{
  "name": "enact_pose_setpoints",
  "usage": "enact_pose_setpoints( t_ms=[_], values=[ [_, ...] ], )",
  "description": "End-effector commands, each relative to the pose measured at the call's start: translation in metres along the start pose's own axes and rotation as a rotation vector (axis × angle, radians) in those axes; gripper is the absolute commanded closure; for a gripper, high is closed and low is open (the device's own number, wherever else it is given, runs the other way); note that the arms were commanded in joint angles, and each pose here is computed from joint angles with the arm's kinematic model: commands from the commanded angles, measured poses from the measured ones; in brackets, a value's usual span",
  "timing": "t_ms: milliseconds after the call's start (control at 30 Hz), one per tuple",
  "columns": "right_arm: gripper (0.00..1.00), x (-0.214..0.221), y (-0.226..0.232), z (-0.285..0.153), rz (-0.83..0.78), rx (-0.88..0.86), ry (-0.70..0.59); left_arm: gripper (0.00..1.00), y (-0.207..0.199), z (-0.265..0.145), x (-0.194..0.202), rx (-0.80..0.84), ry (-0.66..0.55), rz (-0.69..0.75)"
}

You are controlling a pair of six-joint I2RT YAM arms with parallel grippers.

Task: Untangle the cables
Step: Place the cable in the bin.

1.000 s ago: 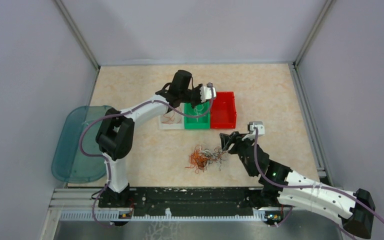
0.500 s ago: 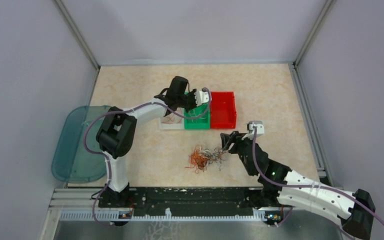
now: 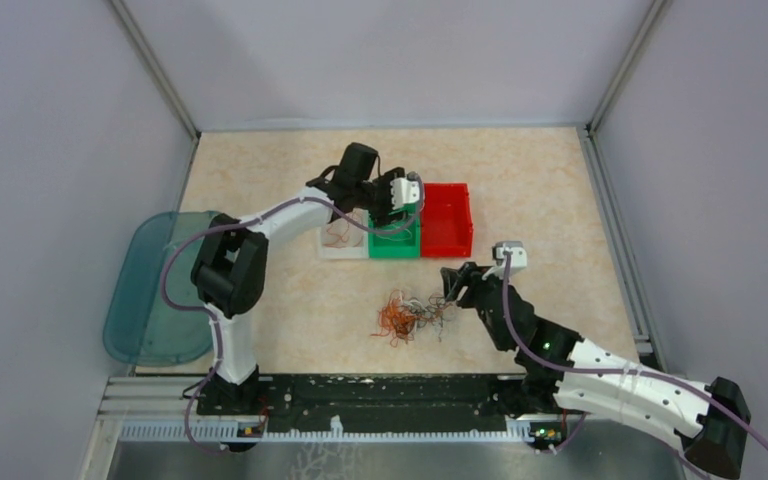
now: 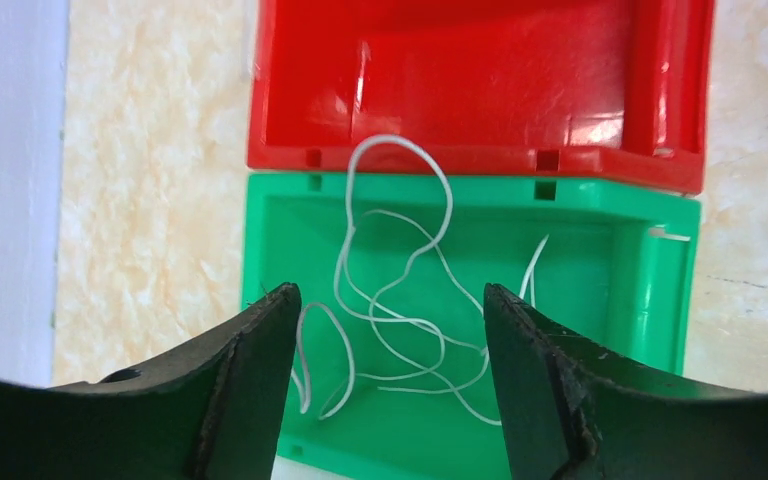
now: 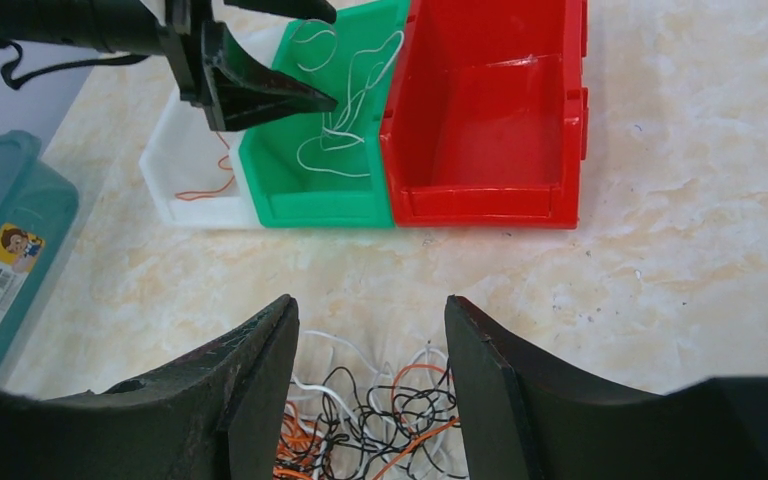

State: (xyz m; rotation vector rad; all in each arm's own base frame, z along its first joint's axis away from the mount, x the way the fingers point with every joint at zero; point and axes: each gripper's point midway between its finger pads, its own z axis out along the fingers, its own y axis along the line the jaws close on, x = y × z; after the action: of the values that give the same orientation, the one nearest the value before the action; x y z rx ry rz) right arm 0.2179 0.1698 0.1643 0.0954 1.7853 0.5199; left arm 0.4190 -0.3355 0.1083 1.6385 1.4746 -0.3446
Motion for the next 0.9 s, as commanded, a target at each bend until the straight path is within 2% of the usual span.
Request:
enact_pose_setpoints(
  t_ms=[0, 133, 233, 300, 433, 533, 667, 800, 867],
  values=[
    [0.43, -0.032, 0.014, -0.002, 0.071, -0.027, -0.064, 0.27, 0.009, -0.037, -0.045, 0.087, -0.077, 0.026],
    [0.43, -0.03, 0.015, -0.002, 0.073, -0.029, -0.058, 0.29, 0.009, -0.049, -0.063, 0.176, -0.112, -0.009],
    [0.43, -0.029, 0.014, -0.001, 0.073, -0.024, -0.054, 0.37, 0.017, -0.044, -0.076, 0.15, -0.17, -0.036],
    [0.43, -0.027, 0.013, -0.001, 0.072, -0.02, -0.05, 0.38, 0.018, -0.037, -0.082, 0.137, -0.202, -0.025],
    [0.43, -0.024, 0.011, 0.0, 0.07, -0.008, -0.046, 0.39, 0.006, -0.006, -0.075, 0.163, -0.157, 0.016],
    [0.43, -0.022, 0.01, 0.001, 0.066, -0.002, -0.041, 0.4, 0.012, 0.008, -0.066, 0.147, -0.129, 0.022],
    [0.43, -0.019, 0.009, 0.002, 0.059, 0.003, -0.035, 0.51, 0.016, 0.017, -0.051, 0.111, -0.088, 0.028],
    [0.44, -0.019, 0.009, 0.003, 0.057, 0.003, -0.034, 0.57, 0.011, 0.019, -0.041, 0.099, -0.08, 0.048],
    [0.44, -0.019, 0.01, 0.004, 0.059, 0.002, -0.035, 0.65, 0.012, 0.021, -0.037, 0.082, -0.074, 0.052]
  ],
)
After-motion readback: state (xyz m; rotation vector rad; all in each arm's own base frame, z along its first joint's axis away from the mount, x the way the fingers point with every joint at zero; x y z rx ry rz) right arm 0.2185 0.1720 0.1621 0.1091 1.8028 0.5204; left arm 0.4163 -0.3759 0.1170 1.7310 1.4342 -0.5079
